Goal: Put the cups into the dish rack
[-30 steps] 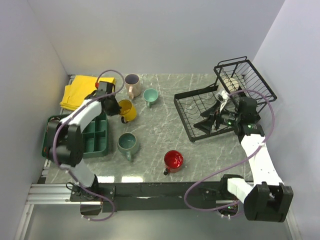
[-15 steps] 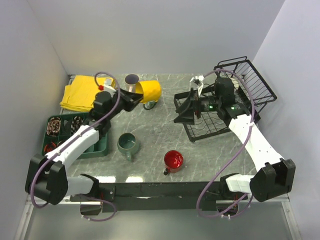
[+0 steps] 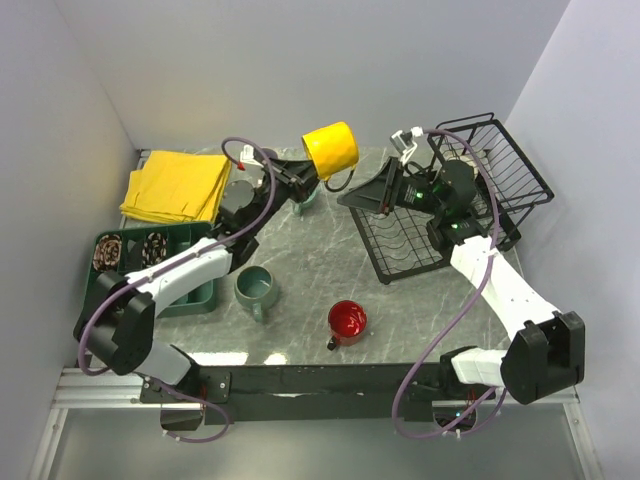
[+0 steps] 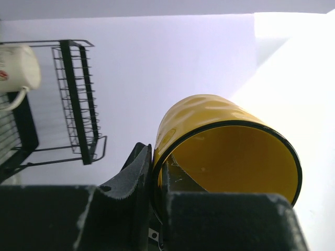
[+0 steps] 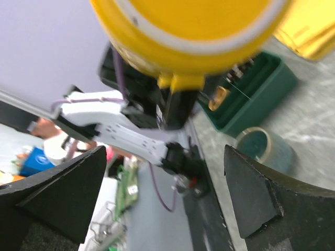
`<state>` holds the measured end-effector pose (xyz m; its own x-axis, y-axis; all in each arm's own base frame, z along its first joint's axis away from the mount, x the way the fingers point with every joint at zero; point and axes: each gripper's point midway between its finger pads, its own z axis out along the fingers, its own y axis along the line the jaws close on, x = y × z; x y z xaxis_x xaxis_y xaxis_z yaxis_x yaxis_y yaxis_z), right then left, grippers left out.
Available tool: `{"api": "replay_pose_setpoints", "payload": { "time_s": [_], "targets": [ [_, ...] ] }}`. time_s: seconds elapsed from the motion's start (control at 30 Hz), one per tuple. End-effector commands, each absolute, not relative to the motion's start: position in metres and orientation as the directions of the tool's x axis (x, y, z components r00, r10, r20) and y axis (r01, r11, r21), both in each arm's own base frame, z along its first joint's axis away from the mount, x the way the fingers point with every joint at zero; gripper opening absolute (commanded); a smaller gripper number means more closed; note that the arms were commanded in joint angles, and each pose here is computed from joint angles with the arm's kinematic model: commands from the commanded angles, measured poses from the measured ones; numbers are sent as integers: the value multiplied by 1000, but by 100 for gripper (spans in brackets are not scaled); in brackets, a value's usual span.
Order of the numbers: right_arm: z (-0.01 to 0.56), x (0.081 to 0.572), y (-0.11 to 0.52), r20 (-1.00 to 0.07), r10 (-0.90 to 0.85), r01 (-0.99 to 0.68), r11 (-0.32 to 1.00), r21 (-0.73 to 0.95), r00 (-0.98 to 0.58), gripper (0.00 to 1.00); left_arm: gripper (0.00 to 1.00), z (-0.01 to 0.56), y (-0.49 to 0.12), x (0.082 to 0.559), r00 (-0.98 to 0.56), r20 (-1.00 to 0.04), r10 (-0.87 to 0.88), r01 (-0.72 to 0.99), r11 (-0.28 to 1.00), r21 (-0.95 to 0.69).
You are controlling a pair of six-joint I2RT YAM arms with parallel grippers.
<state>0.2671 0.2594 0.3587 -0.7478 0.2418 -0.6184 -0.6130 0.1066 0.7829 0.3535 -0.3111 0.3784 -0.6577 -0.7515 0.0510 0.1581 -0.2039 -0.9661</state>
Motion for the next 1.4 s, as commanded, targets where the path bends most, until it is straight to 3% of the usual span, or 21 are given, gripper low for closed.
{"api": "replay_pose_setpoints", "payload": {
  "time_s": [0.0,0.23,0.8,0.9,0.93,1.07,1.17,1.2,1.27,1.3,1.37],
  "targets": [
    [406,267,262,-612,315,-641,15,767,-725,95,1,461,-308,333,-688,86,-721,312,-400,-862],
    [414,272,265,-607,312,-639,1,770,-731,74,1,462,-322,330,-707,80,-703,299,-400,-866],
    [414,290,264,-554,340,-587,7,809,-760,47,1,447,-341,329,-696,21,-718,299,-315,-901],
    [412,294,263,-547,349,-579,16,815,-761,25,1,445,-345,329,-692,1,-722,305,-293,-906],
    [413,295,260,-553,356,-585,20,811,-754,3,1,444,-346,328,-691,-4,-723,305,-287,-908],
    [413,294,249,-564,373,-602,18,798,-737,0,2,438,-350,326,-694,-33,-719,313,-260,-913],
    [413,296,243,-590,380,-626,35,779,-713,0,25,433,-349,325,-687,-55,-725,316,-230,-920],
    [409,297,241,-602,377,-631,57,774,-704,0,42,431,-348,324,-683,-60,-728,318,-222,-922],
    [406,298,234,-618,381,-642,79,763,-687,0,57,428,-345,320,-677,-80,-731,328,-202,-923],
    [403,299,232,-631,377,-649,98,755,-677,0,69,428,-342,318,-672,-89,-735,334,-193,-923],
    [399,302,224,-651,383,-660,130,740,-655,0,78,423,-337,314,-659,-115,-744,341,-158,-927]
  ]
}}
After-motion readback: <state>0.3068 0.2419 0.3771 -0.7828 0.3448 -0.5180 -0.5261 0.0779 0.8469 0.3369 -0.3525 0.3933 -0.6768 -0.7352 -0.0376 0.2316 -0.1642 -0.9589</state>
